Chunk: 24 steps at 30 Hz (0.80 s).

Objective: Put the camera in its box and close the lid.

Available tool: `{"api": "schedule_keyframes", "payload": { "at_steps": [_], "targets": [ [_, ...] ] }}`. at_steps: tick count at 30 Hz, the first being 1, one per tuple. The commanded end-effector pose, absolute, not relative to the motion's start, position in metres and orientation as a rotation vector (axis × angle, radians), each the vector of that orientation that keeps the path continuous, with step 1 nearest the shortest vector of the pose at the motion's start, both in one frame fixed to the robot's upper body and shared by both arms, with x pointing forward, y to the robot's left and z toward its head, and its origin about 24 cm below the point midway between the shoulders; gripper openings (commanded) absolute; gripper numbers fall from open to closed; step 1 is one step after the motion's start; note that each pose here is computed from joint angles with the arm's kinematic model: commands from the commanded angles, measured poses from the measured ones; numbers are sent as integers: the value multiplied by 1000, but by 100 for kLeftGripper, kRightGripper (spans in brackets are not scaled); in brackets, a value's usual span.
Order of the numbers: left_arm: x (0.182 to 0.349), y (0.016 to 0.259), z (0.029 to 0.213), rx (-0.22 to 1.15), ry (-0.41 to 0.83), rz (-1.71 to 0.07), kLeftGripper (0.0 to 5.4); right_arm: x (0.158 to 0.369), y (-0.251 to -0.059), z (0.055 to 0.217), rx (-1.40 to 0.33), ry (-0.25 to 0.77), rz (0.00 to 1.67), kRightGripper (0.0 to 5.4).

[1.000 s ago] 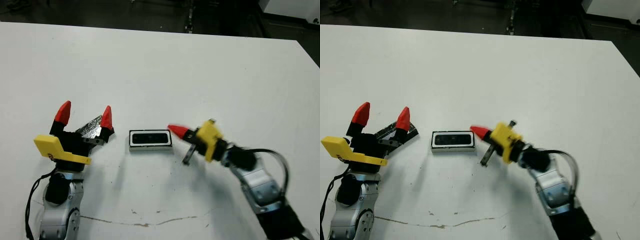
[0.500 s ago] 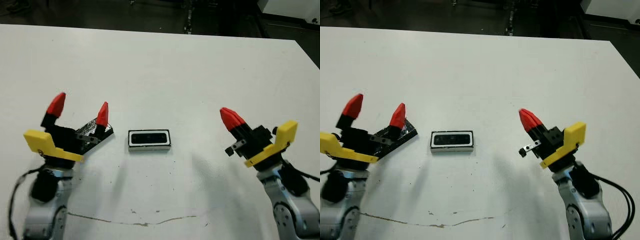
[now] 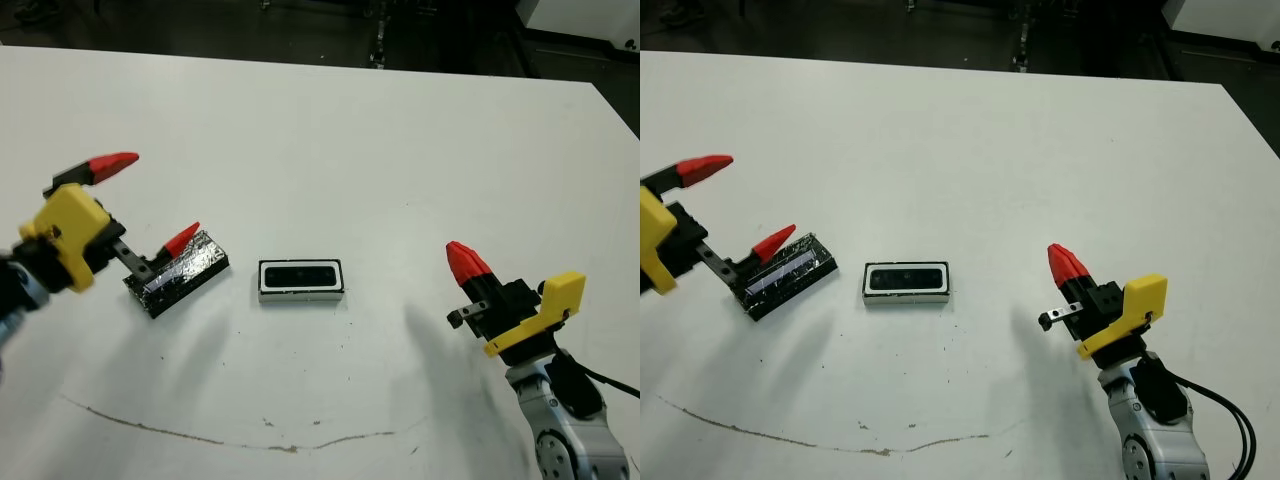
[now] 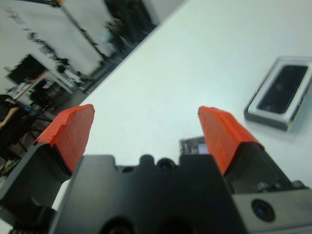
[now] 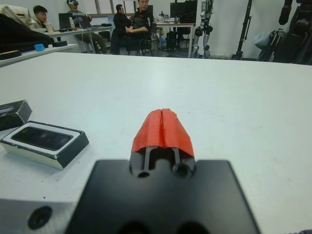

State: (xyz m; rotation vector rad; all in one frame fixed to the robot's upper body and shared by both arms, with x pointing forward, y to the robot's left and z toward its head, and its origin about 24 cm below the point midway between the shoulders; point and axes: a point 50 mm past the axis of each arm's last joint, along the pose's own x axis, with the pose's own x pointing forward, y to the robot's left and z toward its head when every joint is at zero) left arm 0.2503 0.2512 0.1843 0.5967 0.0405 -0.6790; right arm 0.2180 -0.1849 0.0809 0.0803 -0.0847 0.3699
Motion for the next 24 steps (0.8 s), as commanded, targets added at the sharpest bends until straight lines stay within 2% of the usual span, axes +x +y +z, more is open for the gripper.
{"api": "schedule_keyframes", "payload": {
  "at_steps": [1, 4, 8, 11, 19, 24],
  "targets": [
    [255, 255, 174, 490, 149, -766, 540, 218, -185, 79, 95, -71, 369, 0],
    [257, 253, 163, 422, 203, -794, 540, 218, -183, 79, 103, -65, 378, 0],
    [260, 252, 147, 262, 240, -835, 540, 219, -182, 80, 104, -70, 378, 0],
    [259, 251, 137, 208, 261, -829, 540, 219, -182, 80, 139, -50, 389, 0],
    [252, 245, 126, 155, 277, -816, 540, 219, -180, 81, 176, -15, 388, 0],
    [248, 243, 122, 219, 282, -784, 540, 219, -178, 81, 188, -11, 398, 0]
  ]
}}
